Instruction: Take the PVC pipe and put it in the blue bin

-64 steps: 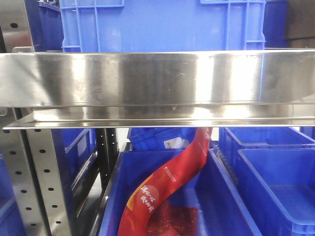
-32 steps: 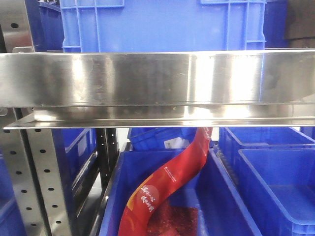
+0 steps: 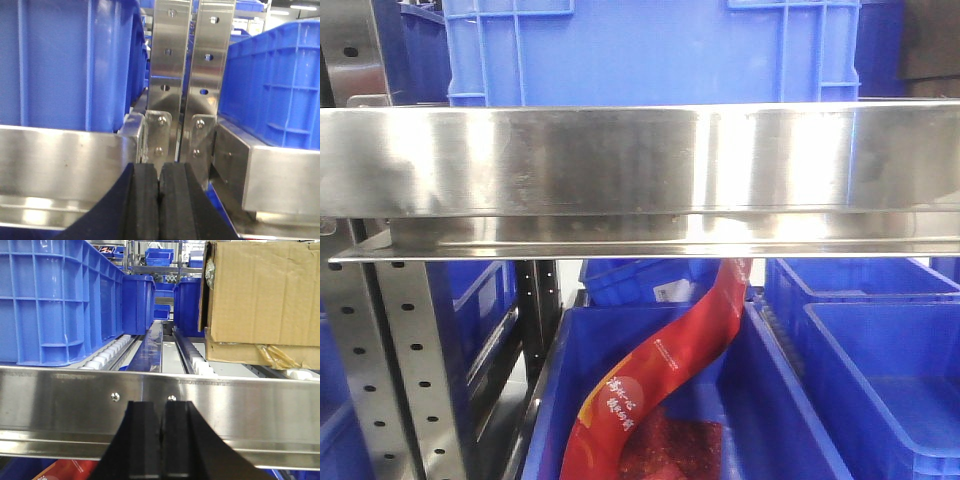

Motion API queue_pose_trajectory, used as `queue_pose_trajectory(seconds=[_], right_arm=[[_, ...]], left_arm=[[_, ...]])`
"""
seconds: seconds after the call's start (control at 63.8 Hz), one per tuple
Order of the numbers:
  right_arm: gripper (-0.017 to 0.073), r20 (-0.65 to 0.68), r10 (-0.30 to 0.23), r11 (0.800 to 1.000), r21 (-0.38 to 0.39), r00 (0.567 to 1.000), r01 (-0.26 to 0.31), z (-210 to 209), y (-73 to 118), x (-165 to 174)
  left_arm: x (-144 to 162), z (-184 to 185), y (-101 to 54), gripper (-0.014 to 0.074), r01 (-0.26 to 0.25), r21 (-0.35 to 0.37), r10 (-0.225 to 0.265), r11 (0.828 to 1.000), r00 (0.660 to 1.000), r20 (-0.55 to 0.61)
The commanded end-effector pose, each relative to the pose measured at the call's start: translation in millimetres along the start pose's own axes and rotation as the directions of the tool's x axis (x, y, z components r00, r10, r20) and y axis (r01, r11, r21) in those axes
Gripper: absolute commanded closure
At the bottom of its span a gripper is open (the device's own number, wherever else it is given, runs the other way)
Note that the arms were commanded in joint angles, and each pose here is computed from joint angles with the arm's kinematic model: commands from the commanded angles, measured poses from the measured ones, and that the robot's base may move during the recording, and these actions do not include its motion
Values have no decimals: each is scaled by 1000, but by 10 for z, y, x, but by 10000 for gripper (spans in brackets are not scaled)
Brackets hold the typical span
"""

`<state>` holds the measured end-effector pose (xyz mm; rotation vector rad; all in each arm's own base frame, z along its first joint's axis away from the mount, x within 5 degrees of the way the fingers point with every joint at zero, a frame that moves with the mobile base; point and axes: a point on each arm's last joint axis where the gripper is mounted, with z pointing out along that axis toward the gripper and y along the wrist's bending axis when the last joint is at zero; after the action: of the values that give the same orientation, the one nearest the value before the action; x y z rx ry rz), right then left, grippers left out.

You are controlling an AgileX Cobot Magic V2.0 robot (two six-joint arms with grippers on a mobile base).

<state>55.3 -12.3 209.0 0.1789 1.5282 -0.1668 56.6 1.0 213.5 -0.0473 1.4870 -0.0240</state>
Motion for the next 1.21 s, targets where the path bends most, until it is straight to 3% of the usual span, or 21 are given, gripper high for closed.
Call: queue_pose_trajectory(seconds=[0.0, 1.192], right_arm=[[727, 15, -6, 1000, -2, 1000, 6, -3, 1, -8], [727, 15, -6, 1000, -2, 1000, 6, -3, 1, -8]], left_arm=[[-28, -5, -1, 704, 15, 1, -15, 1000, 999, 38], [-28, -5, 0, 704, 21, 1, -21, 1000, 999, 38]])
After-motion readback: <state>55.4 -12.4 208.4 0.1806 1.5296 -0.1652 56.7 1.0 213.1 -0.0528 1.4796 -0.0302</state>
